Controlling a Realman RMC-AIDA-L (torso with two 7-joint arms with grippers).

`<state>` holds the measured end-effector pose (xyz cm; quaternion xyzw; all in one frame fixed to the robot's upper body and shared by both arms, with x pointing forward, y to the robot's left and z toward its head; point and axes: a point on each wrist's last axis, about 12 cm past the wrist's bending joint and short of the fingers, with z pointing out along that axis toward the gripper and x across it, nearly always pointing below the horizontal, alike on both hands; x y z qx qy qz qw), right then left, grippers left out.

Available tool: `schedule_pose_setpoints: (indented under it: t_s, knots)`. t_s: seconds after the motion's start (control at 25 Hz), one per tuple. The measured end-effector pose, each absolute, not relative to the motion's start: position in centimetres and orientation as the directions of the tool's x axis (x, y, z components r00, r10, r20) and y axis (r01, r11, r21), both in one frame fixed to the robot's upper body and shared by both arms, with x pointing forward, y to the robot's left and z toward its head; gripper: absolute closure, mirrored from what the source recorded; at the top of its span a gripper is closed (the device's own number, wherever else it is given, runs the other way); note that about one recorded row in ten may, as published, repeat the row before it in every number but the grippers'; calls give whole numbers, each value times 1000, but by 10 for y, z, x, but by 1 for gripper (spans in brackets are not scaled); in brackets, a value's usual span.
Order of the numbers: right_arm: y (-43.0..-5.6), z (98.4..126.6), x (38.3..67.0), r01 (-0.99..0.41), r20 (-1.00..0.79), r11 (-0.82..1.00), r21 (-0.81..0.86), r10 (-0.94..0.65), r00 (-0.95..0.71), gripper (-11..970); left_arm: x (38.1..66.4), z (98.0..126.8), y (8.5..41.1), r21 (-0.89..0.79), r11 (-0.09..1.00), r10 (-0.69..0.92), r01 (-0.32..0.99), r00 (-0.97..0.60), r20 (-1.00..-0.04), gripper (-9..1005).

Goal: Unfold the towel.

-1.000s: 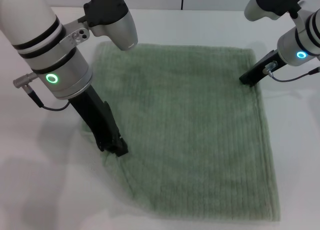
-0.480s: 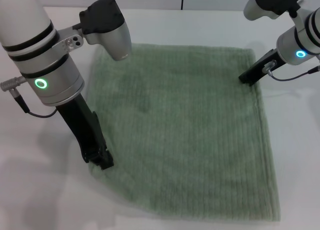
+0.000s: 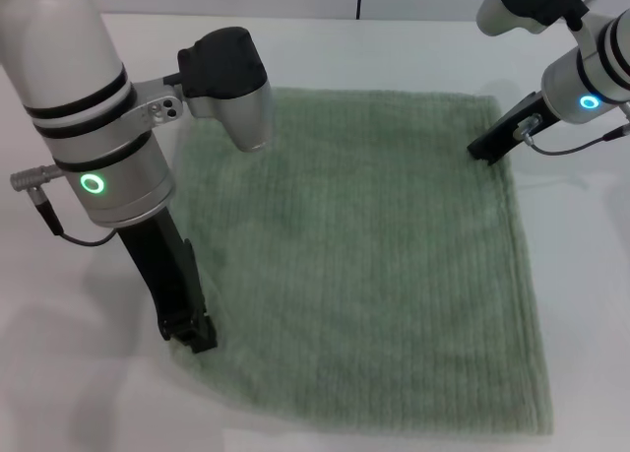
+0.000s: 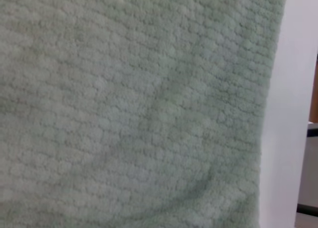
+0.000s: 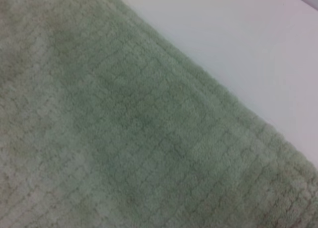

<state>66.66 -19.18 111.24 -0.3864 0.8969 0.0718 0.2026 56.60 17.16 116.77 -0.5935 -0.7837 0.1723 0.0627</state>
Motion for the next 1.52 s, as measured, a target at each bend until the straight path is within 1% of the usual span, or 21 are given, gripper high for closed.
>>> schedule_pose_setpoints:
  t_s: [0.28,0.48,0.52,0.68,0.72,0.88,0.92,0.96,1.0,1.04,1.08,1.12,1.16,1.2,1.24,1.28,1.32,1.36,1.4,1.48,1.52]
  knots:
    - [-191,1113,667,-723,-420,690,-29,-665,-618,958,567,1168,168,-328,226,954,917,-277,-117,913]
    - [-191,1113,667,-723,-420,690,-29,-665,-618,958,567,1167,168,-323,228,957,918,-273,-99,906]
    - [-191,1113,667,-723,-421,690,-30,-665,-618,958,567,1166,171,-309,236,960,921,-270,-73,905]
    - [-191,1113,667,-722,-422,691,-29,-663,-618,958,568,1166,172,-302,233,961,925,-265,-72,770]
    - [-191,1113,667,-721,-423,692,-27,-662,-619,958,569,1170,172,-278,222,961,935,-257,-99,736]
    - [-191,1113,667,-720,-425,693,-27,-660,-620,958,574,1174,172,-242,224,956,944,-261,-134,529]
    - [-191,1114,668,-720,-426,694,-28,-660,-619,958,581,1177,173,-199,248,940,948,-285,-188,477]
    - [-191,1114,668,-719,-428,694,-28,-659,-619,958,581,1177,173,-199,248,940,948,-285,-188,463]
    - [-191,1114,668,-719,-430,694,-28,-658,-619,958,593,1182,179,-147,293,900,945,-325,-291,450]
    - [-191,1114,668,-719,-430,694,-28,-658,-619,958,593,1182,179,-147,293,900,945,-325,-291,450]
    - [-191,1114,668,-719,-430,694,-28,-658,-619,958,598,1183,182,-126,315,874,941,-339,-347,450]
    - [-191,1115,668,-719,-431,694,-28,-657,-618,958,598,1183,182,-126,315,874,941,-339,-347,450]
    - [-191,1115,669,-719,-433,694,-28,-657,-617,958,606,1184,188,-90,357,818,930,-358,-450,451]
    - [-190,1115,669,-719,-434,694,-29,-657,-617,958,606,1184,188,-90,357,818,930,-358,-450,451]
    - [-190,1116,669,-719,-435,695,-30,-656,-616,958,610,1183,190,-74,381,793,921,-367,-486,451]
    - [-190,1116,670,-717,-439,696,-32,-655,-615,958,610,1183,190,-74,381,793,921,-367,-486,451]
    - [-190,1116,670,-716,-443,698,-37,-653,-614,958,616,1181,196,-44,434,739,900,-383,-554,451]
    - [-191,1117,672,-713,-449,700,-42,-651,-613,958,616,1181,196,-44,434,739,900,-383,-554,451]
    - [-191,1118,673,-707,-456,705,-50,-646,-612,958,625,1180,210,-7,530,609,848,-386,-692,451]
    - [-191,1119,675,-704,-461,708,-53,-643,-612,958,627,1181,218,-7,570,541,821,-382,-749,452]
    - [-191,1120,676,-701,-465,710,-56,-640,-611,958,627,1181,218,-7,570,541,821,-382,-749,452]
